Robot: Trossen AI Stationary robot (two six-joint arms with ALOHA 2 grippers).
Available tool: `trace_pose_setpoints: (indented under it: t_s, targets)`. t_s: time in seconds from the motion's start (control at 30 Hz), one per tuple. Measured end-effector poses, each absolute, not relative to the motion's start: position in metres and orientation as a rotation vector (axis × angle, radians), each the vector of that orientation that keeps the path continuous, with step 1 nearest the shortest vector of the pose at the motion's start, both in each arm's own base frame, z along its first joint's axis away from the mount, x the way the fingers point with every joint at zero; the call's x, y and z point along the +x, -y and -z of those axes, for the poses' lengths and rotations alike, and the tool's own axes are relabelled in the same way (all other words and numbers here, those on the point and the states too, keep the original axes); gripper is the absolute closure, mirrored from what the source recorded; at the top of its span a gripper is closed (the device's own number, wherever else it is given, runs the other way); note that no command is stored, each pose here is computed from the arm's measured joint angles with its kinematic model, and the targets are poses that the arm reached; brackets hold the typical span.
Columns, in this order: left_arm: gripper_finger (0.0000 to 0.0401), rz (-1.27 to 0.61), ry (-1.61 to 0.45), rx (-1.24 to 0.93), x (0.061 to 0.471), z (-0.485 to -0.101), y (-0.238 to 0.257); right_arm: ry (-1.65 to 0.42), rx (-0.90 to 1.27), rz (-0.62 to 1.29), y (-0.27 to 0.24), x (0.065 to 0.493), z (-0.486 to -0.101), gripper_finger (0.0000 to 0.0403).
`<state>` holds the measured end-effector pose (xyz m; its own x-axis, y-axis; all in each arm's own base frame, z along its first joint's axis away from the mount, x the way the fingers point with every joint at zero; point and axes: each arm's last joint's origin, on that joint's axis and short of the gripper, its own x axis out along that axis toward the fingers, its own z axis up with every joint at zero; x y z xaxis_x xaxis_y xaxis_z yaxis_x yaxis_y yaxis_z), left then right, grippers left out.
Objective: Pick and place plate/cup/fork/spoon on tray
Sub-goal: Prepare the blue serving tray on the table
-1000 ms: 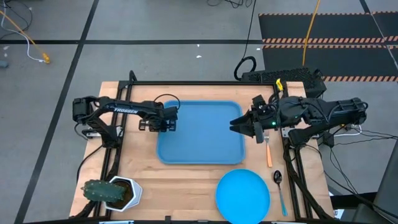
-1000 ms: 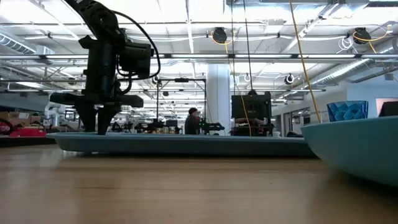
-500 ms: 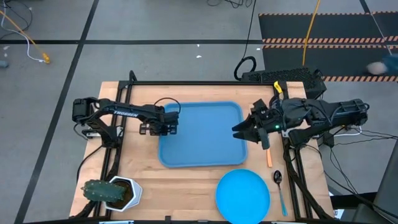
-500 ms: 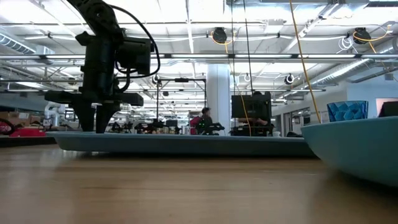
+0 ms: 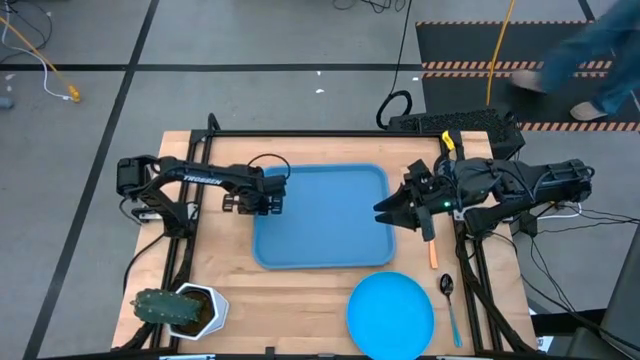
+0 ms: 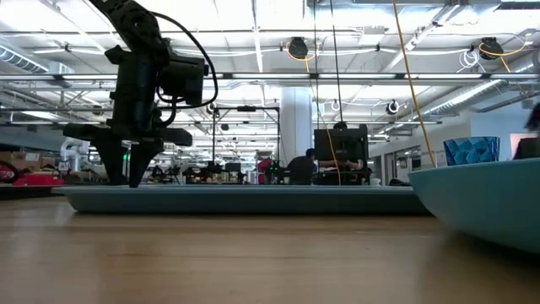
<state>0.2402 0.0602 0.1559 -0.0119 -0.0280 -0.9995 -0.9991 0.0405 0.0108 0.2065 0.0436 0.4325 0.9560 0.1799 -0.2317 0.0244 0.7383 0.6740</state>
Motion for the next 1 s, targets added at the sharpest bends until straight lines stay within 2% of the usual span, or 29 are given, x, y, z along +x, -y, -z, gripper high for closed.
trace_pose_setpoints:
  t_s: [1.0]
  targets:
    - [0.0282, -1.130, -1.292, -1.080, 0.2370, -0.1556, -0.0691, -0.261, 0.731, -0.018, -0.0393, 0.2075, -0.4326, 0.0222]
